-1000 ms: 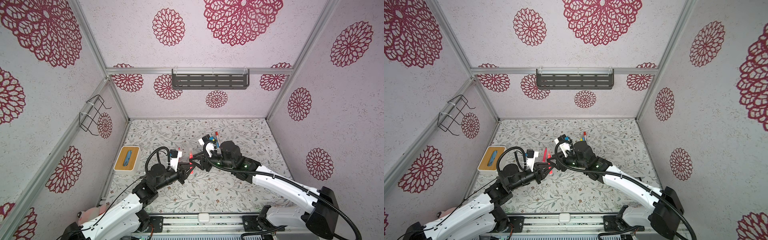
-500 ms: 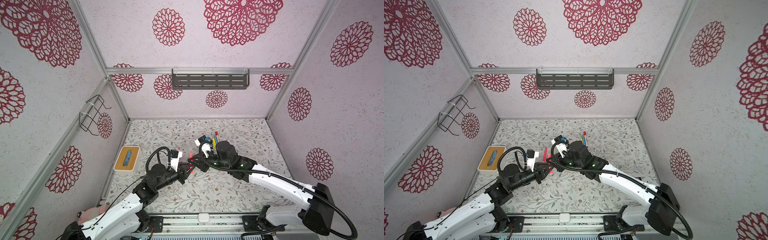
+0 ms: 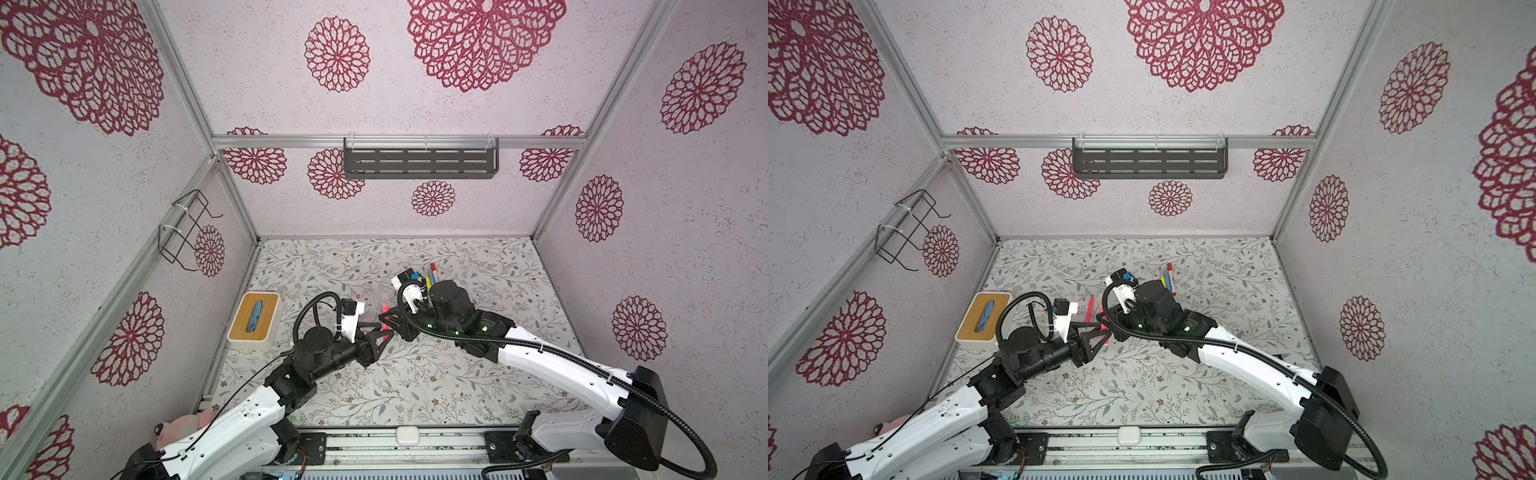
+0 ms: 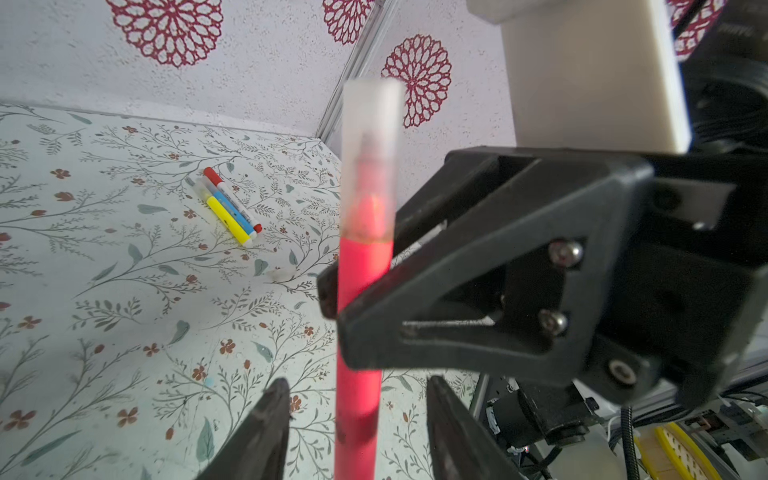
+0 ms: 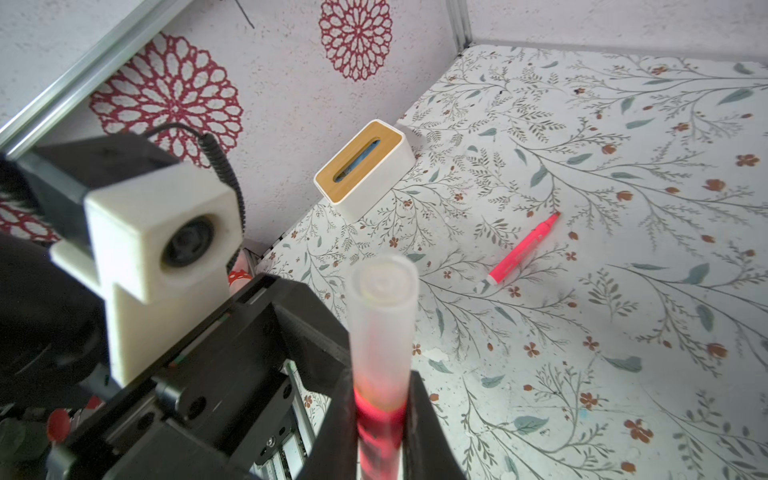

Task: Insert the pens into the pen caps
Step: 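Grip the capped pink highlighter with the right gripper while the left gripper opens, then carry the capped pink highlighter with the right gripper beside the yellow, blue, red markers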

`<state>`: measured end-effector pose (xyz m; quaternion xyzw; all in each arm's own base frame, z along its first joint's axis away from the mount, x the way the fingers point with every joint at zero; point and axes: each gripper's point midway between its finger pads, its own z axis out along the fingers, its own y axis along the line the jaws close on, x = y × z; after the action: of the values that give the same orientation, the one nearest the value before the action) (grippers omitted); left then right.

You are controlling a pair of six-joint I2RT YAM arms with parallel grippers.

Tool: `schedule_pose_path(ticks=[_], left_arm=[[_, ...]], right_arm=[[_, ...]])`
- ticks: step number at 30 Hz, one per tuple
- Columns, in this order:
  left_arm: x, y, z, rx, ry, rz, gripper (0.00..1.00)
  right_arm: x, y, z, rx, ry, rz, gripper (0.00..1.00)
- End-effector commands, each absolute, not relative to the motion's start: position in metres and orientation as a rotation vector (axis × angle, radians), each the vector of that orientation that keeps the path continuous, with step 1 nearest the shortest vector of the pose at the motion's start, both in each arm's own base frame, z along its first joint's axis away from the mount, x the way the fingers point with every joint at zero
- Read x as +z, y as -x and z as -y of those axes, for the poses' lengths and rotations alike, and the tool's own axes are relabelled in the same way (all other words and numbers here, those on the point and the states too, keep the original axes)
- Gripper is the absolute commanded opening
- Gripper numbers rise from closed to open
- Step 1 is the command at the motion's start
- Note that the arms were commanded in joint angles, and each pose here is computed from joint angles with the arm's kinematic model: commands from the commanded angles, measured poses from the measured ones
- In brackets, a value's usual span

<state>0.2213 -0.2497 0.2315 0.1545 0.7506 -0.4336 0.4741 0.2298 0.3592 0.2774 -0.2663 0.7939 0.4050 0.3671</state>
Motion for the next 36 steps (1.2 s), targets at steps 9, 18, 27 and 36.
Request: schedule_pose_path(ticks=[9, 18, 27, 36], left_arm=[[0.234, -0.227, 0.228, -0.942, -0.290, -1.853, 0.58], [0.226, -0.237, 0.209, -0.824, -0.198, -1.893, 0.58], [0.222, -0.235, 0.203, -0.800, -0.186, -1.906, 0.58], [0.221, -0.233, 0.197, -0.795, -0.164, -1.895, 0.59]], right_arm=[[0.246, -0.297, -0.313, 0.692, 0.516, -2.253, 0.05], [0.186, -0.359, -0.290, 0.473, 0.490, -2.465, 0.04], [0.119, -0.416, -0.279, 0.165, 0.526, -2.652, 0.03], [0.089, -0.455, -0.280, 0.047, 0.471, -2.709, 0.03]])
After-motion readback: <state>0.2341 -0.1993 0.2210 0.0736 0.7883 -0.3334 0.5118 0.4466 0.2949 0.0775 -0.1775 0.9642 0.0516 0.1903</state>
